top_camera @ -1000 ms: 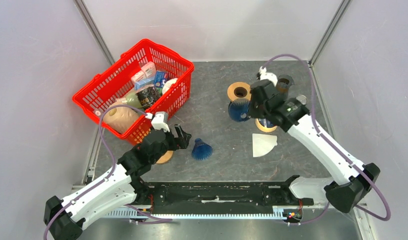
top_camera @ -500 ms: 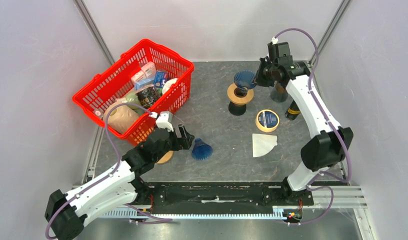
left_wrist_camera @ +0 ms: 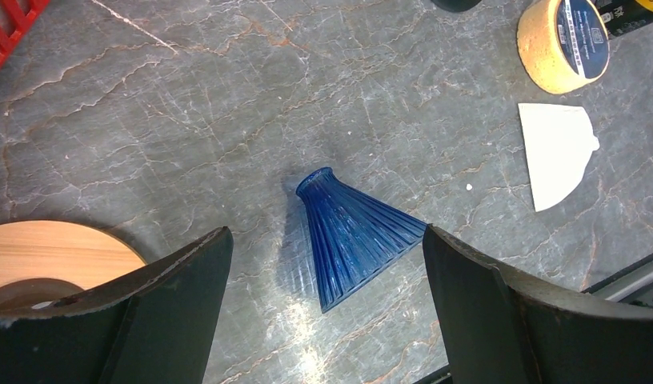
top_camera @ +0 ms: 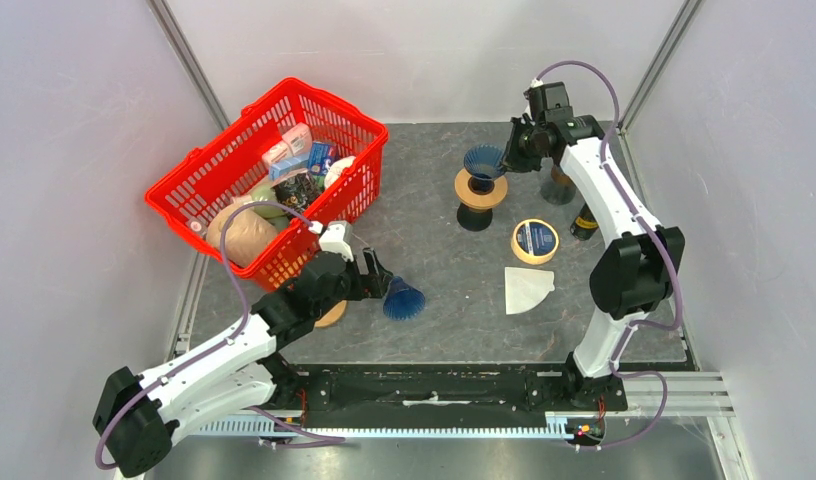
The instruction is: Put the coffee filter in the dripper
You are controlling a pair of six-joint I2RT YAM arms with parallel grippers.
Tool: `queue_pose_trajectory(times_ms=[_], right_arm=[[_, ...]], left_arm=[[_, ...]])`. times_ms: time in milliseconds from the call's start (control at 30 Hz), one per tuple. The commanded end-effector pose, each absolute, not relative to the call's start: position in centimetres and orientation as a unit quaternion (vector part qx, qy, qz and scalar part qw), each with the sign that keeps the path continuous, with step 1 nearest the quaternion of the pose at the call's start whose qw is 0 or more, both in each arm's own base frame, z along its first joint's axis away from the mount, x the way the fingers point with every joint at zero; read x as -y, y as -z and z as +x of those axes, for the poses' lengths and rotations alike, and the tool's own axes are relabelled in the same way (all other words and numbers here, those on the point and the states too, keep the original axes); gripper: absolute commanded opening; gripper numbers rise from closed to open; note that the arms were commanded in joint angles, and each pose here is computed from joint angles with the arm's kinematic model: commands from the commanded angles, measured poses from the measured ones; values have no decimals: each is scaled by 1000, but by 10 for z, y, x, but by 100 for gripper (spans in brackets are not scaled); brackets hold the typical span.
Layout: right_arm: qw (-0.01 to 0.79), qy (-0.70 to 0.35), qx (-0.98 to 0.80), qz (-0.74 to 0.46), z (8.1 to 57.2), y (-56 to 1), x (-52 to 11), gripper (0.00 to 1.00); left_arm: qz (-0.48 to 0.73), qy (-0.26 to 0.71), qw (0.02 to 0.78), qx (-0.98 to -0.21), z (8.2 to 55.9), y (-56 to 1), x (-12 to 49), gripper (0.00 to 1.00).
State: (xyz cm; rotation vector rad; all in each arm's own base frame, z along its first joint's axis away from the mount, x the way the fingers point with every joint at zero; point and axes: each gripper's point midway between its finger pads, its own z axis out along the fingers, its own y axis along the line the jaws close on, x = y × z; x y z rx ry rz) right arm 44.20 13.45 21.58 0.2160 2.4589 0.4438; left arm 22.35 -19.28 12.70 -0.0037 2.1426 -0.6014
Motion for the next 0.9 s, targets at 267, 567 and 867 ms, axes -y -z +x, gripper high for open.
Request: queue_pose_trajectory(times_ms=[267, 567, 867], right_arm=[[321, -187, -926, 70, 457, -206, -140, 0], [298, -164, -937, 81, 446, -177, -133, 0], [267, -123, -952, 85, 432, -144, -118, 0]], left_arm=[[-16, 271, 464, -843, 233, -153, 203, 95], [-17, 271, 463, -844, 233, -153, 202, 95], [-18, 267, 463, -845, 233, -150, 200, 95]])
